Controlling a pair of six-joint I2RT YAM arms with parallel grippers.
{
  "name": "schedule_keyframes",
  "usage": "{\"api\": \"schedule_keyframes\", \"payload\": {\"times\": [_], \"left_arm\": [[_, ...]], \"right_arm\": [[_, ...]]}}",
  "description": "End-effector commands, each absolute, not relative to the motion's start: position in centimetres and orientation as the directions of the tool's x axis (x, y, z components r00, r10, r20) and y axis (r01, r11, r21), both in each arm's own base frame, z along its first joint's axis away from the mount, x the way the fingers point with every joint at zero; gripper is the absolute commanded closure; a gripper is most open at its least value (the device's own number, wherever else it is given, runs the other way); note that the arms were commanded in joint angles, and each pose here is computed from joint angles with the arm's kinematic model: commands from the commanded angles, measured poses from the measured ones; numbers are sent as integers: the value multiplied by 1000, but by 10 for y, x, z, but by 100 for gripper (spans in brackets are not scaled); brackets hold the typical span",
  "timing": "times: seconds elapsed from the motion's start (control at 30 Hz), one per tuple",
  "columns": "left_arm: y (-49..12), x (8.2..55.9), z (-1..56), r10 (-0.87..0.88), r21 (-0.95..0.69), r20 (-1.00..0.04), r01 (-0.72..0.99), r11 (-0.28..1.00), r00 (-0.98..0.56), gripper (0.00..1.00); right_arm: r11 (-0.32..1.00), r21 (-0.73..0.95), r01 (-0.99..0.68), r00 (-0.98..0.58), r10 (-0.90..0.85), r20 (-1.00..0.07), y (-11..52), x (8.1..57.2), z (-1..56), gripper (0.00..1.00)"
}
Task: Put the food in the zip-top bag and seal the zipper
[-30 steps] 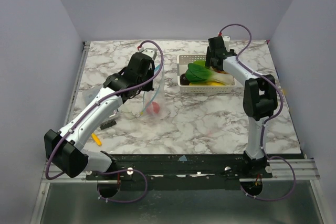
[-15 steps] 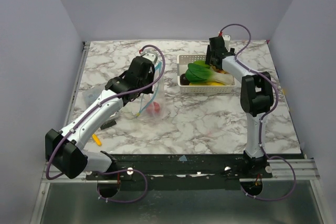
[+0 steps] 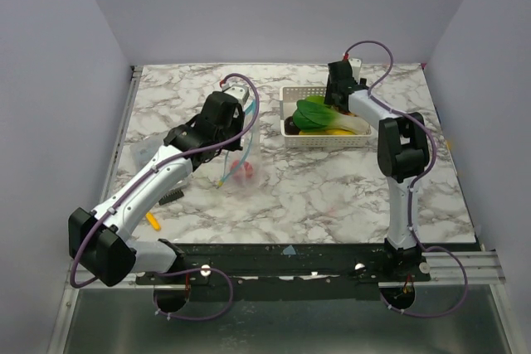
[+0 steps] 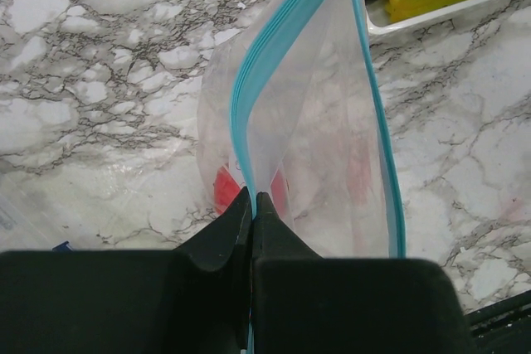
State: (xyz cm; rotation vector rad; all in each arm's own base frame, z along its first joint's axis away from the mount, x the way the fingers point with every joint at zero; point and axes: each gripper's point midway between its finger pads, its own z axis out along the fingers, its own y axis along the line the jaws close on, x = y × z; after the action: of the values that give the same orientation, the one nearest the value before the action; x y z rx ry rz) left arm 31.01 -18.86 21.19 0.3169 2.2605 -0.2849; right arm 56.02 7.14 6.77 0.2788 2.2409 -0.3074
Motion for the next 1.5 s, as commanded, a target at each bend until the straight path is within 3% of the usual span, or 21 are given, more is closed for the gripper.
{"api": "schedule_keyframes", "payload": {"times": [0.0, 0.4, 0.5, 0.63, 0.8, 0.97, 1.23, 1.3, 1.47], "left_arm": [[-195, 305, 226, 101, -156, -778, 347, 925, -620, 100], [-191, 309, 214, 112, -139, -751, 322, 937, -651, 100], [-201, 305, 218, 102, -183, -751, 354, 917, -652, 100], [-209, 300, 213, 104, -226, -728, 380, 897, -677, 100], [-221, 293, 210, 93, -292, -703, 405, 866, -705, 100], [-224, 292, 211, 81, -323, -690, 405, 855, -719, 100], [-231, 291, 213, 41, -398, -659, 394, 828, -751, 100], [-232, 291, 213, 35, -413, -650, 392, 822, -759, 100], [-231, 291, 217, 12, -444, -644, 387, 808, -765, 100]], "right_arm": [[948, -76, 308, -548, 112, -829, 72, 572, 107, 50], [971, 18, 240, -460, 130, -878, 80, 557, 182, 78], [977, 110, 182, -461, 184, -868, 95, 542, 193, 85], [941, 337, -33, -498, 277, -822, 146, 510, 210, 92], [770, 502, -393, -497, 282, -821, 225, 441, 258, 93], [573, 493, -655, -450, 228, -863, 278, 364, 303, 93], [262, 495, -828, -429, 271, -862, 333, 265, 345, 93], [257, 484, -837, -420, 266, -868, 346, 256, 343, 93], [427, 473, -771, -423, 214, -881, 361, 272, 308, 93]]}}
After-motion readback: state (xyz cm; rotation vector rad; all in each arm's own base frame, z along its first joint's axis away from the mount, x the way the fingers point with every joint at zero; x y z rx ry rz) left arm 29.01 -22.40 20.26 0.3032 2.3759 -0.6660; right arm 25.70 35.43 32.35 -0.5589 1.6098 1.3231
